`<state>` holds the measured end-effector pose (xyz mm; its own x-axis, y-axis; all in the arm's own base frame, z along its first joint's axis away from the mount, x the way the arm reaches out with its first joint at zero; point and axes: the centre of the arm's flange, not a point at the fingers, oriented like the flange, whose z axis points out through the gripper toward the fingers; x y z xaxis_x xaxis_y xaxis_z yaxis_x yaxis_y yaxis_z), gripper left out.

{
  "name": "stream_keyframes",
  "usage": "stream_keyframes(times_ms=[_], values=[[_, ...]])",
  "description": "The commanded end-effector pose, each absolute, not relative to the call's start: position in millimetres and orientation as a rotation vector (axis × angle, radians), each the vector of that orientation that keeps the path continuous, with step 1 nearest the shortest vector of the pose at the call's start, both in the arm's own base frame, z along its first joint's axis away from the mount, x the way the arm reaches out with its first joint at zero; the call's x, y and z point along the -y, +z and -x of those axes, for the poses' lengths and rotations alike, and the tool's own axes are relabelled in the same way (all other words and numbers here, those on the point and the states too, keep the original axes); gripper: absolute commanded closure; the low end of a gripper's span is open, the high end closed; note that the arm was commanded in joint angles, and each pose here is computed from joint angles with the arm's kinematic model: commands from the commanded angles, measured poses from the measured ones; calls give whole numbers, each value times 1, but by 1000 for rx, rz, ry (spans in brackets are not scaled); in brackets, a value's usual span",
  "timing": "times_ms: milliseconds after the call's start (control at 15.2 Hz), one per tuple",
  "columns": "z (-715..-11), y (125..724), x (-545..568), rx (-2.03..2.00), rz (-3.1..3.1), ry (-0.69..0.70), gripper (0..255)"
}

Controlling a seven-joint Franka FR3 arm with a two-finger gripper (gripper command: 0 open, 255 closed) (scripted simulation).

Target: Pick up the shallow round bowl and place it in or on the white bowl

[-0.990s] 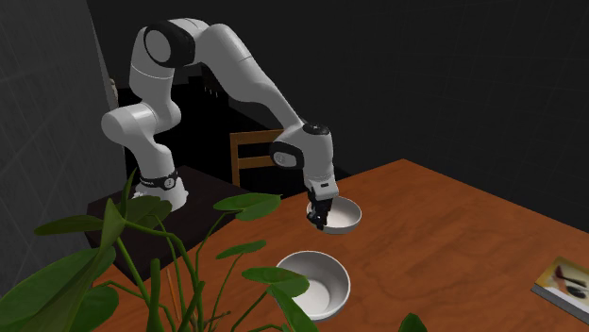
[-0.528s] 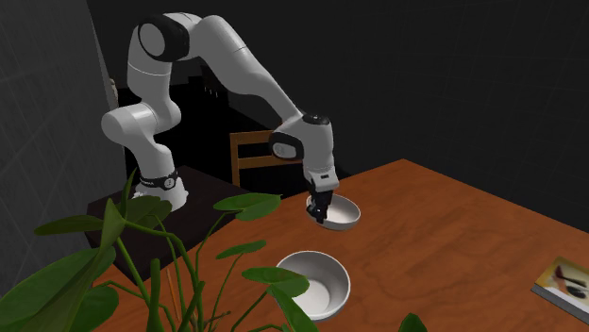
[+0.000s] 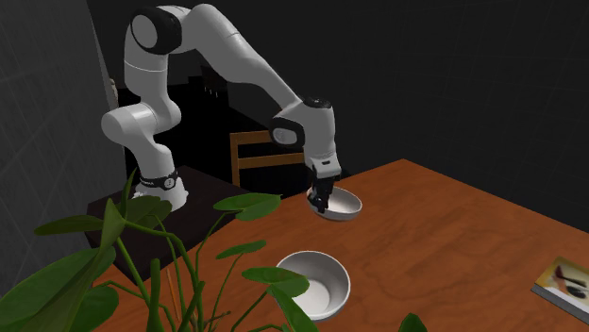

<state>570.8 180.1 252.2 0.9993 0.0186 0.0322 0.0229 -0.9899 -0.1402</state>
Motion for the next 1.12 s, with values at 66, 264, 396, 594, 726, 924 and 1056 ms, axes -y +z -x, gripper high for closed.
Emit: stream_keyframes(times_ms=[66, 264, 396, 594, 726, 924, 1056], values=[[-570, 269, -180, 31, 3000, -47, 255], [-570, 285, -180, 31, 3000, -47, 255], [-570, 296, -180, 31, 3000, -47, 255], [-570, 311, -180, 31, 3000, -47, 255], [-570, 322, -180, 31, 3000, -47, 255], [-574, 329, -168, 31, 3000, -47, 255], [-581, 332, -142, 31, 3000, -47, 255]])
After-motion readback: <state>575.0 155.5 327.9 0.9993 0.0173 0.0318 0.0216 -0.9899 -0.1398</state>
